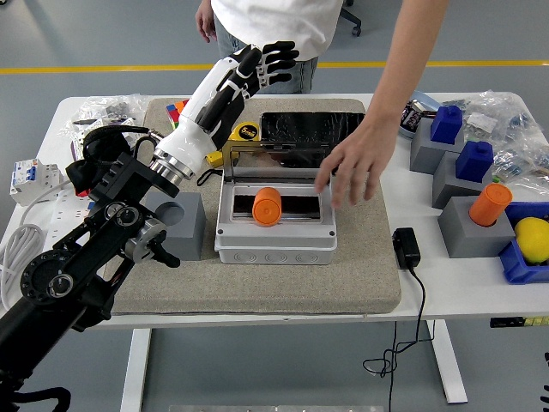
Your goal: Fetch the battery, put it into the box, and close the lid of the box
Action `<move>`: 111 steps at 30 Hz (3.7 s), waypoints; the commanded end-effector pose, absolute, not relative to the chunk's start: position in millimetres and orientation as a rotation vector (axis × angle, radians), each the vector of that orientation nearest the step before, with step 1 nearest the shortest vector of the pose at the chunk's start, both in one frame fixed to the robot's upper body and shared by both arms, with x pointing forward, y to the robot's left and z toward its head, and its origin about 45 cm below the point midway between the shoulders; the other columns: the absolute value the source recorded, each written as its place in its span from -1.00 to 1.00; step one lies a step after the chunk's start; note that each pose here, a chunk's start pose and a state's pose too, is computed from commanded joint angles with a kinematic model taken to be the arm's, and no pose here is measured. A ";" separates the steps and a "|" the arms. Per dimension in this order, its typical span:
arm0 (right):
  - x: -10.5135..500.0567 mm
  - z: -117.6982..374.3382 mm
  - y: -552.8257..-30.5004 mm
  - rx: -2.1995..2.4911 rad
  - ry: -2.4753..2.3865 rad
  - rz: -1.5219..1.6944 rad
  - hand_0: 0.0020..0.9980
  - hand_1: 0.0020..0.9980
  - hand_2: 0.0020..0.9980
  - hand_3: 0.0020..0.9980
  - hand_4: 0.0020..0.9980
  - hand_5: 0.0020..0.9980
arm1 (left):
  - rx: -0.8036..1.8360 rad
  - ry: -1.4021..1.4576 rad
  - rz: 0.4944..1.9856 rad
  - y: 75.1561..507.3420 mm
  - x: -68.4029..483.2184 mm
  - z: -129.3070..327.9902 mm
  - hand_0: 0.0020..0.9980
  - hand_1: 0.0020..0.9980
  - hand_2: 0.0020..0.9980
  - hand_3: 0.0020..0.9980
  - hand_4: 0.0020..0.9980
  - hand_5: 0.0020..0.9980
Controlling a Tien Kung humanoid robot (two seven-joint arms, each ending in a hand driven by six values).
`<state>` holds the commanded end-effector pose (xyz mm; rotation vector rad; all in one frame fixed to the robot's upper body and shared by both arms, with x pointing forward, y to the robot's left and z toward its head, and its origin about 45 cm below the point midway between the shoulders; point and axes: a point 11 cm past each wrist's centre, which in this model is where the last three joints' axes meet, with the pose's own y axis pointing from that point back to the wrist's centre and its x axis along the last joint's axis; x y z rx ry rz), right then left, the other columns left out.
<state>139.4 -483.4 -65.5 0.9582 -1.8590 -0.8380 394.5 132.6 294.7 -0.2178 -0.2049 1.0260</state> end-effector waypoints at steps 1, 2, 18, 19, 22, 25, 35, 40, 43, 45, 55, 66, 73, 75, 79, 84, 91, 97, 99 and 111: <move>139.5 -65.5 -483.5 0.958 -1.859 -0.838 0.67 0.62 0.55 0.63 1.00 1.00 | -0.213 -0.210 1.027 132.8 394.8 294.5 0.76 0.85 0.75 0.67 1.00 1.00; 139.6 -65.4 -483.6 0.958 -1.859 -0.837 0.67 0.62 0.55 0.63 1.00 1.00 | -0.210 -0.213 1.028 132.9 394.9 294.5 0.78 0.87 0.76 0.67 1.00 1.00; 138.4 -65.2 -484.8 0.956 -1.851 -0.832 0.67 0.61 0.55 0.63 1.00 1.00 | -0.151 -0.241 1.020 132.3 394.6 287.4 0.78 0.85 0.75 0.66 1.00 1.00; 138.4 -65.2 -484.7 0.956 -1.851 -0.832 0.67 0.61 0.55 0.63 1.00 1.00 | -0.149 -0.242 1.019 132.0 394.5 287.1 0.78 0.85 0.75 0.66 1.00 1.00; 138.3 -65.3 -484.6 0.956 -1.850 -0.832 0.67 0.61 0.55 0.63 1.00 1.00 | -0.144 -0.245 1.016 131.2 394.2 286.6 0.78 0.84 0.72 0.64 1.00 1.00; 138.1 -65.2 -484.9 0.955 -1.851 -0.832 0.67 0.61 0.55 0.63 1.00 1.00 | -0.135 -0.252 1.013 130.5 393.7 285.8 0.78 0.84 0.72 0.64 1.00 1.00; 139.8 -64.9 -484.6 0.956 -1.856 -0.833 0.67 0.61 0.55 0.63 1.00 1.00 | 0.053 -0.348 1.030 137.6 402.7 274.2 0.83 0.78 0.65 0.65 1.00 1.00; 140.4 -65.0 -483.8 0.958 -1.857 -0.834 0.67 0.61 0.55 0.63 1.00 1.00 | 0.266 -0.461 1.042 150.7 417.0 259.6 1.00 0.88 0.70 0.63 1.00 1.00; 140.4 -64.7 -484.5 0.956 -1.859 -0.835 0.67 0.61 0.55 0.63 1.00 1.00 | 0.372 -0.544 1.056 160.2 423.2 256.4 1.00 0.88 0.70 0.63 1.00 1.00; 140.1 -64.8 -484.5 0.955 -1.860 -0.835 0.67 0.60 0.55 0.63 1.00 1.00 | 0.433 -0.591 1.061 165.0 425.5 254.9 1.00 0.93 0.71 0.59 1.00 1.00; 141.5 -64.8 -483.4 0.959 -1.865 -0.836 0.67 0.61 0.55 0.63 1.00 1.00 | 0.677 -0.785 1.040 180.5 429.6 253.1 1.00 0.92 0.68 0.54 1.00 1.00; 140.4 -65.1 -483.7 0.955 -1.865 -0.838 0.67 0.60 0.55 0.63 1.00 1.00 | 0.760 -0.806 0.974 179.9 424.4 245.2 0.93 0.64 0.48 0.34 1.00 1.00; 140.5 -65.1 -483.7 0.956 -1.863 -0.835 0.67 0.59 0.55 0.63 1.00 1.00 | 0.792 -0.790 0.917 177.9 419.0 242.0 0.93 0.64 0.49 0.38 1.00 1.00; 139.8 -65.2 -483.9 0.954 -1.861 -0.836 0.67 0.59 0.55 0.63 1.00 1.00 | 0.789 -0.787 0.907 176.8 416.6 241.3 0.92 0.63 0.49 0.39 1.00 1.00; 139.0 -65.4 -484.0 0.953 -1.859 -0.837 0.67 0.59 0.55 0.63 1.00 1.00 | 0.784 -0.789 0.896 174.7 413.1 242.1 0.92 0.63 0.49 0.39 1.00 1.00; 138.4 -65.4 -484.3 0.952 -1.858 -0.836 0.67 0.59 0.55 0.63 1.00 1.00 | 0.785 -0.765 0.868 174.6 410.0 236.8 0.92 0.63 0.49 0.40 1.00 1.00; 138.4 -65.7 -483.9 0.953 -1.856 -0.836 0.67 0.59 0.55 0.63 1.00 1.00 | 0.769 -0.786 0.866 171.2 407.7 242.5 0.93 0.63 0.49 0.40 1.00 1.00; 138.5 -65.4 -484.2 0.952 -1.858 -0.837 0.67 0.59 0.55 0.63 1.00 1.00 | 0.758 -0.814 0.860 168.2 403.7 250.5 0.93 0.63 0.48 0.40 1.00 1.00; 138.0 -65.5 -484.5 0.951 -1.858 -0.838 0.67 0.59 0.55 0.63 1.00 1.00 | 0.765 -0.821 0.852 167.4 400.9 254.7 0.93 0.63 0.49 0.40 1.00 1.00; 140.3 -64.6 -484.7 0.952 -1.865 -0.837 0.67 0.59 0.55 0.63 1.00 1.00 | 0.868 -0.788 0.825 168.8 394.5 256.9 0.95 0.64 0.50 0.42 1.00 1.00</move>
